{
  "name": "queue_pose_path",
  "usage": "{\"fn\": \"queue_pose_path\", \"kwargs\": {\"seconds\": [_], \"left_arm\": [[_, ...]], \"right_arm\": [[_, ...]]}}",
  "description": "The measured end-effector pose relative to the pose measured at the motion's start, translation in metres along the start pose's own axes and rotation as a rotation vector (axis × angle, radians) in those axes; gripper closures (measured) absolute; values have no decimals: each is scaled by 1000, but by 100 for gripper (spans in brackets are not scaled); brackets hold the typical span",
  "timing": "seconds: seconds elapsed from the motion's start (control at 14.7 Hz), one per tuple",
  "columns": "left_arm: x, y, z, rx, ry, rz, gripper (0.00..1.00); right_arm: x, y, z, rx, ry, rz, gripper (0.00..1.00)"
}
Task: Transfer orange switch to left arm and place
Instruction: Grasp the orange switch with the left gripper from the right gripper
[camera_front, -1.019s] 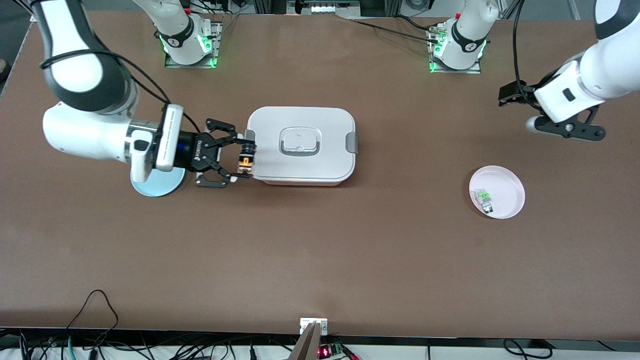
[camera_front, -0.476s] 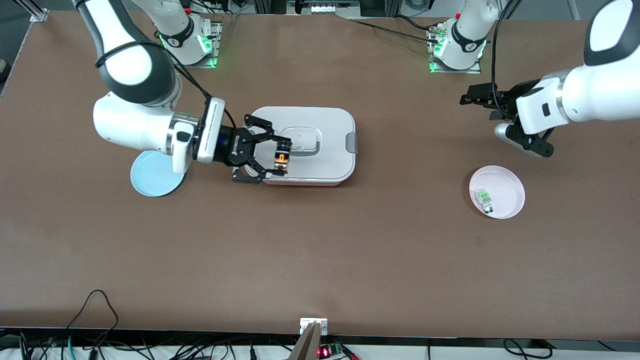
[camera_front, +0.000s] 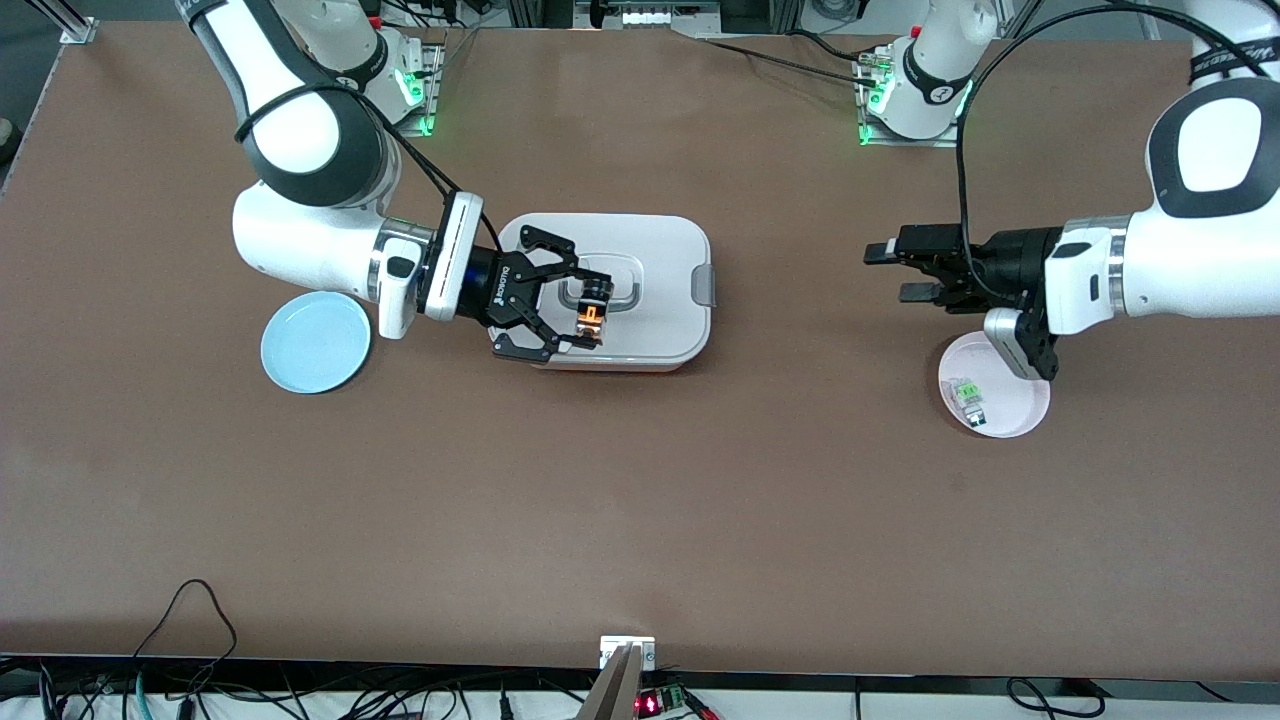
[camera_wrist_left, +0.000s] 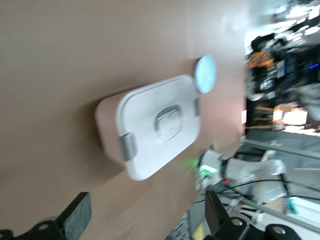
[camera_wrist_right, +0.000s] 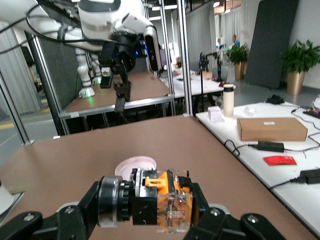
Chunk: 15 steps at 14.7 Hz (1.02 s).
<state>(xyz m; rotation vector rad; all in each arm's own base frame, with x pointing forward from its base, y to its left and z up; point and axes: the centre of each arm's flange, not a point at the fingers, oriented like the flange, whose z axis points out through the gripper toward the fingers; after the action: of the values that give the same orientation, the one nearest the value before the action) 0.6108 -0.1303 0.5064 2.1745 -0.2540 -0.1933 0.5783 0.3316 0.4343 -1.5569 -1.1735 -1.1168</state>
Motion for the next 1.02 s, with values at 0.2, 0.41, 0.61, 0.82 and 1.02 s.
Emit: {"fn": "queue_pose_path", "kwargs": {"seconds": [0.2,0.41,0.61,0.82,1.02], "left_arm": [[27,-24,12,-236,106,5,0],[47,-43,33,-332,178,11,0],[63,-27,80,-428,214,37,0],[68,-4,133,-452,206,45,0],[71,7,153,-426,229,41,0]], "right_arm": [[-2,-6,5,2,26,7,27],[-1,-10,10,12,29,6,27],[1,-15,15,16,28,5,27],[2,-18,18,5,24,7,27],[2,-20,20,5,23,6,27]]}}
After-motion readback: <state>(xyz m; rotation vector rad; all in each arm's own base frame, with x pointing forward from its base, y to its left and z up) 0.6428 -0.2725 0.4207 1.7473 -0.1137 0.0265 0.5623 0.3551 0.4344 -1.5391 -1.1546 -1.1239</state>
